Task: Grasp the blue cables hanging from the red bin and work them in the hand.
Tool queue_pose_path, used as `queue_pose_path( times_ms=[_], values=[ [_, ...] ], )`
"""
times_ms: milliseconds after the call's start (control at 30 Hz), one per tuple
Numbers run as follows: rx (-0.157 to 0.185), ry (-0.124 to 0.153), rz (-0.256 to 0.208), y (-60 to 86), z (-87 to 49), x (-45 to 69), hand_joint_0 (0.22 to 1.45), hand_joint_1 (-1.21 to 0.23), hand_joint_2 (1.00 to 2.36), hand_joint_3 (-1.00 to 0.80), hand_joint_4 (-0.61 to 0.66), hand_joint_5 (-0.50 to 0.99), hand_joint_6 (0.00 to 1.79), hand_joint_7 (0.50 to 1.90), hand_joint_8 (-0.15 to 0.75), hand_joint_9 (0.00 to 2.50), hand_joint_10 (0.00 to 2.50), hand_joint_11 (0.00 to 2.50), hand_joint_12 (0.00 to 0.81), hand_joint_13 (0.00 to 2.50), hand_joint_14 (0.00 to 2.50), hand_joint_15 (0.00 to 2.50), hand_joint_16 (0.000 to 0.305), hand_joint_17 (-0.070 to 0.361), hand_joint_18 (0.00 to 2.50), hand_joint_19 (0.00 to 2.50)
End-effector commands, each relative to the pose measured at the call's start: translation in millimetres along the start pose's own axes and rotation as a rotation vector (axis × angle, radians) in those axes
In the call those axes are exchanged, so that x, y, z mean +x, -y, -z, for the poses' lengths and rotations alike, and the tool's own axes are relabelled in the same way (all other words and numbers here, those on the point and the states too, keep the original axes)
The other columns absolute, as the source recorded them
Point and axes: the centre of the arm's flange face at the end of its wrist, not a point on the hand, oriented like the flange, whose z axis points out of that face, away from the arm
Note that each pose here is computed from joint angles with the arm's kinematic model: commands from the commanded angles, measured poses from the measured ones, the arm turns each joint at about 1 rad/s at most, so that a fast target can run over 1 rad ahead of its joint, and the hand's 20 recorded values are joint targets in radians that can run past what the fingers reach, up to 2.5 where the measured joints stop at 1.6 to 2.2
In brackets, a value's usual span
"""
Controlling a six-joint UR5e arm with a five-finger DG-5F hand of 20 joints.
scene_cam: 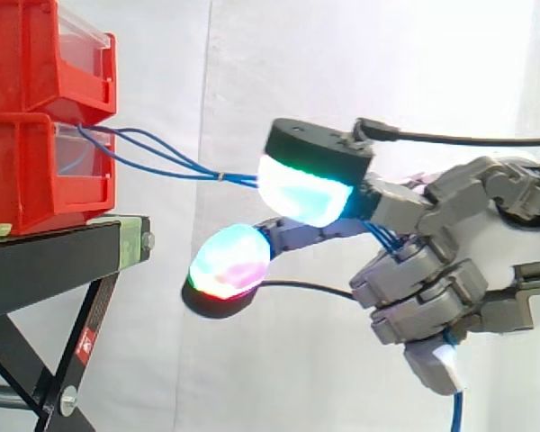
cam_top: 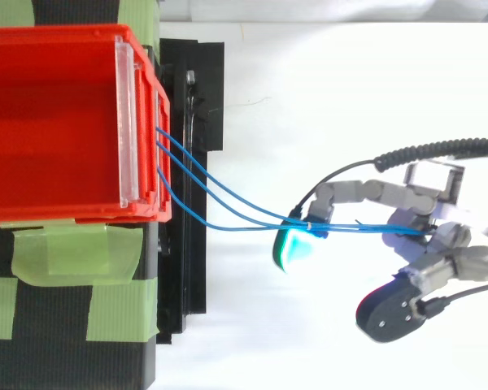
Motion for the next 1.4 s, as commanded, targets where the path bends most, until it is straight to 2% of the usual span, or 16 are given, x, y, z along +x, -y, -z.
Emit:
queue_pose_path(
  times_ms=[0,33,233,300,333,367,500,567,833,933,1133,1167,1233,1367],
  values=[
    [-0.07,0.031,-0.044,1.1,4.6,-5.6,0.81,-0.62,1.0,-1.0,-0.09,-0.05,0.36,1.2,0.383,1.72,2.5,2.5,0.463,1.87,2.5,1.28,0.163,0.122,2.5,0.51],
    [-0.076,0.037,-0.048,-1.3,5.1,-6.6,0.81,-0.62,1.0,-1.0,-0.08,-0.05,0.36,1.19,0.382,1.72,2.5,2.5,0.463,1.87,2.5,1.28,0.165,0.123,2.5,0.51],
    [-0.056,0.041,-0.035,0.5,7.0,-9.8,0.81,-0.62,1.0,-1.0,-0.08,-0.05,0.33,1.2,0.375,1.71,2.5,2.5,0.464,1.87,2.5,1.27,0.164,0.123,2.5,0.49],
    [-0.049,0.05,-0.036,1.3,7.4,-11.7,0.8,-0.62,1.0,-1.0,-0.07,-0.05,0.32,1.2,0.375,1.71,2.5,2.5,0.466,1.87,2.5,1.3,0.165,0.124,2.5,0.51],
    [-0.042,0.062,-0.038,2.6,8.3,-13.5,0.81,-0.62,1.0,-1.0,-0.07,-0.05,0.32,1.2,0.375,1.71,2.5,2.5,0.464,1.87,2.5,1.29,0.165,0.124,2.5,0.51],
    [-0.03,0.088,-0.051,4.2,9.4,-18.1,0.8,-0.62,1.0,-1.0,-0.07,-0.05,0.32,1.2,0.375,1.71,2.5,2.5,0.464,1.86,2.5,1.28,0.163,0.122,2.5,0.51],
    [-0.01,0.084,-0.068,6.3,11.5,-19.1,0.8,-0.62,1.0,-1.0,-0.06,-0.04,0.32,1.2,0.369,1.7,2.5,2.5,0.462,1.86,2.5,1.28,0.163,0.122,2.5,0.5],
    [0.007,0.087,-0.062,8.1,12.8,-21.8,0.8,-0.62,1.0,-1.0,-0.05,-0.04,0.32,1.2,0.368,1.7,2.5,2.5,0.459,1.86,2.5,1.25,0.164,0.123,2.5,0.5],
    [0.03,0.097,-0.089,17.0,16.8,-28.7,0.8,-0.61,1.0,-1.0,-0.05,-0.03,0.31,1.2,0.37,1.7,2.5,2.5,0.459,1.86,2.5,1.25,0.166,0.124,2.5,0.49],
    [0.024,0.098,-0.079,13.6,17.1,-29.8,0.81,-0.61,1.0,-1.0,-0.05,-0.03,0.31,1.2,0.368,1.7,2.5,2.5,0.459,1.86,2.5,1.25,0.165,0.124,2.5,0.49],
    [-0.011,0.098,-0.05,-11.3,28.0,-34.4,0.8,-0.61,1.0,-1.0,-0.04,-0.02,0.32,1.2,0.364,1.69,2.5,2.5,0.459,1.85,2.5,1.27,0.168,0.126,2.5,0.48],
    [-0.011,0.101,-0.042,-14.1,29.8,-35.9,0.8,-0.61,1.0,-1.0,-0.03,-0.01,0.32,1.2,0.364,1.69,2.5,2.5,0.449,1.85,2.5,1.24,0.162,0.122,2.5,0.49],
    [-0.004,0.124,-0.005,-21.9,36.3,-44.5,0.81,-0.61,1.0,-1.0,-0.03,0.0,0.32,1.21,0.363,1.69,2.5,2.5,0.449,1.85,2.5,1.24,0.162,0.121,2.5,0.49],
    [0.01,0.13,-0.006,-22.5,39.8,-48.0,0.81,-0.61,1.0,-1.0,-0.02,0.03,0.31,1.22,0.362,1.69,2.5,2.5,0.44,1.84,2.5,1.23,0.156,0.117,2.5,0.49]
  ],
)
